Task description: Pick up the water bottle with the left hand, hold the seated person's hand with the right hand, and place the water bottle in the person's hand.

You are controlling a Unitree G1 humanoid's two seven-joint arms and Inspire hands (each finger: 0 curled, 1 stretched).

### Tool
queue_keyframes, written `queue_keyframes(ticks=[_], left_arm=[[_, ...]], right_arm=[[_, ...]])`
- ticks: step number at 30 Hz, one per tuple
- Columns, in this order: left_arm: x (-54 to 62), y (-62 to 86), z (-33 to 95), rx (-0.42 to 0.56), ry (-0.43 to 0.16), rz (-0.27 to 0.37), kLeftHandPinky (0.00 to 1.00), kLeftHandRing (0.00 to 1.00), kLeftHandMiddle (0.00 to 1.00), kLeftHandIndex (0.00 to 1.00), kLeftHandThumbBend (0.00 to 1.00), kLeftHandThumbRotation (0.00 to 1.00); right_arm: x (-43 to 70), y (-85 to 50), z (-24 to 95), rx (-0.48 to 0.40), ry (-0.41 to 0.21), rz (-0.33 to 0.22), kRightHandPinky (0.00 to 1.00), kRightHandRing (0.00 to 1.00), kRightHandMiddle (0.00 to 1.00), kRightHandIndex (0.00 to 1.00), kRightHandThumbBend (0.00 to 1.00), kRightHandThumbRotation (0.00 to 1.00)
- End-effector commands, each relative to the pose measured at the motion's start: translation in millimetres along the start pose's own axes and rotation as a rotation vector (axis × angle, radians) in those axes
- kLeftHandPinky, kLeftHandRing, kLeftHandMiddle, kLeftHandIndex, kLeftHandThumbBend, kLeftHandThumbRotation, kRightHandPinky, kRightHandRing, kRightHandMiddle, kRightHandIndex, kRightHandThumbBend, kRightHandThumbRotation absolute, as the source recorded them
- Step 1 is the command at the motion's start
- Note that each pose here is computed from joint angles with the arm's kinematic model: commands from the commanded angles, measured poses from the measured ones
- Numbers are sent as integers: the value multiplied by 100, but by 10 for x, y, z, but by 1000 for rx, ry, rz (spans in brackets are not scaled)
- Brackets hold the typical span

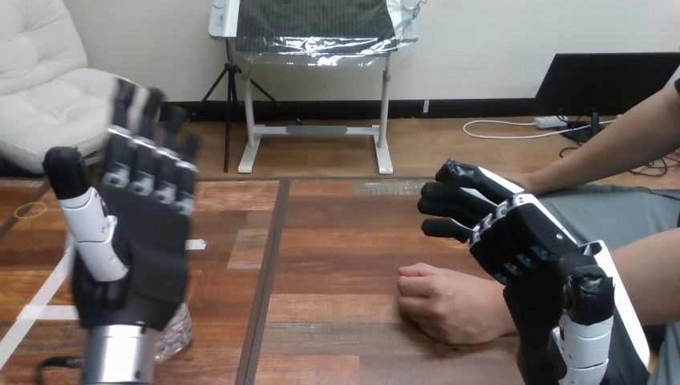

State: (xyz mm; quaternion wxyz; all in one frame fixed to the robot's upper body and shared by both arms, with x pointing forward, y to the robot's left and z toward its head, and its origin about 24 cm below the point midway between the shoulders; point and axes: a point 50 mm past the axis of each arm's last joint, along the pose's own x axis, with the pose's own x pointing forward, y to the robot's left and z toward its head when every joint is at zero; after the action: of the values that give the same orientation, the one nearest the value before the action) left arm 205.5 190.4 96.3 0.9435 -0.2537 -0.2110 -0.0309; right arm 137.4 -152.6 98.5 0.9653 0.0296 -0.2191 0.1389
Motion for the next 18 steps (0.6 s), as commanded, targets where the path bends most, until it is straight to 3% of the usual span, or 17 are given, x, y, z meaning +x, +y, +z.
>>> queue_keyframes(ticks=[1, 7, 10, 12, 18], left_arm=[[132, -5, 76, 74, -72, -29, 100, 100, 100, 100, 100, 73], [150, 52, 137, 190, -105, -21, 100, 100, 100, 100, 100, 69], [159, 76, 172, 293, -119, -15, 100, 100, 100, 100, 100, 67], [169, 90, 199, 366, -134, 4, 100, 100, 100, 100, 100, 65], [201, 98, 245, 451, -154, 59, 100, 100, 100, 100, 100, 54]], right_arm=[[66, -28, 59, -7, -61, -4, 74, 78, 77, 79, 81, 100], [65, -29, 61, -14, -59, -5, 73, 78, 77, 79, 81, 100], [66, -29, 58, -11, -60, -5, 73, 78, 77, 79, 82, 100], [66, -28, 56, -8, -60, -4, 73, 78, 77, 79, 82, 100], [68, -26, 53, -9, -62, -3, 73, 78, 77, 79, 81, 100]])
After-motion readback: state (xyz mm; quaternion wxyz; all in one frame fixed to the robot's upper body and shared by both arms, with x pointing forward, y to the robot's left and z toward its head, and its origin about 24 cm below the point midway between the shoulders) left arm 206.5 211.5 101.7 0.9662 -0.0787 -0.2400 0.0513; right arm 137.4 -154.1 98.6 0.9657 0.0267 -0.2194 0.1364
